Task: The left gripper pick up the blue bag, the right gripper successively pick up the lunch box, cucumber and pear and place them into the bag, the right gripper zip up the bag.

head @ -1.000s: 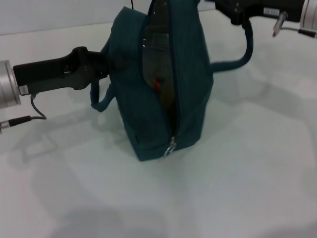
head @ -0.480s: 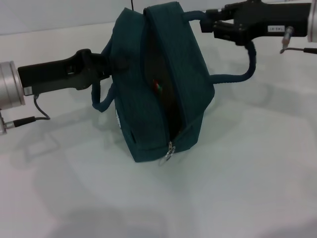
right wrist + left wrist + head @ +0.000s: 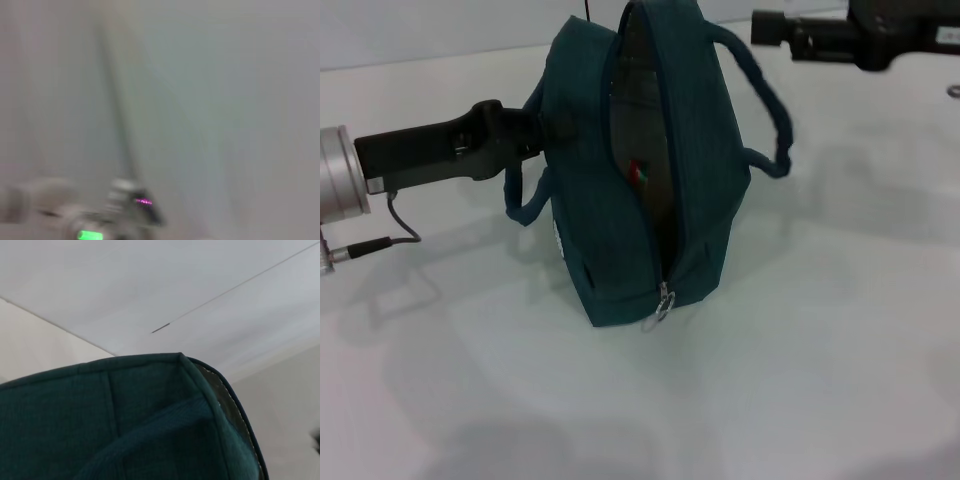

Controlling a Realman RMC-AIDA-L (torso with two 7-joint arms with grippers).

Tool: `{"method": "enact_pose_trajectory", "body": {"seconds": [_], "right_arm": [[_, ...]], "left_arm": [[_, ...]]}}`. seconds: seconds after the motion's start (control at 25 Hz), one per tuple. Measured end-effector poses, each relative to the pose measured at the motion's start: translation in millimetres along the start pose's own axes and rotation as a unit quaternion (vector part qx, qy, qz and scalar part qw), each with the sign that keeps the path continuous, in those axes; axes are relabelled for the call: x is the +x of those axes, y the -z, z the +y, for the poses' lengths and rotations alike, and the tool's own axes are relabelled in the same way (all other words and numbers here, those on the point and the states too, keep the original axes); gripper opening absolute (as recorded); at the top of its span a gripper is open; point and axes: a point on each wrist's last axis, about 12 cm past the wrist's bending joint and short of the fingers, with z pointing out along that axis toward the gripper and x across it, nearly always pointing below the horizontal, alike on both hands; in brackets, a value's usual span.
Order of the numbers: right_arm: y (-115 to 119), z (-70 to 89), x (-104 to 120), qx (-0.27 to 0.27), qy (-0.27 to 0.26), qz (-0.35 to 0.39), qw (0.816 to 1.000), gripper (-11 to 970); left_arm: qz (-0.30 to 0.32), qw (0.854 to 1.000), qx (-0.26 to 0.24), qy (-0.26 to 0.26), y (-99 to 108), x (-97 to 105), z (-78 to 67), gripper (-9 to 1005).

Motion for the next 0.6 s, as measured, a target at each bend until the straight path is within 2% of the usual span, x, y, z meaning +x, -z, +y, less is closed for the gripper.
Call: {"method": "enact_pose_trajectory", "body": {"seconds": [0.16, 0.24, 0.48, 0.6], "right_arm": [[2.5, 23.4, 2.7, -0.127, -0.045, -0.024, 0.991, 598], [2.8, 29.6, 8.2, -0.157, -0.069, -0.016, 0.985, 621], [4.7, 28.5, 42.3, -0.163, -0.165, 0.08, 0.969, 633], [4.6, 25.7, 57.6, -0.164, -0.203, 0.137, 0.956, 633]], "left_arm": [[-0.004, 1.0, -0.003, -0.002, 0.0, -0.8, 0.7, 47], [-0.005, 1.0, -0.004, -0.002, -0.3, -1.0, 1.0, 47], [-0.006, 1.0, -0.004, -0.001, -1.1, -0.2, 1.3, 47], [-0.007, 1.0, -0.004, 0.0, -0.8, 0.4, 1.7, 47]]}}
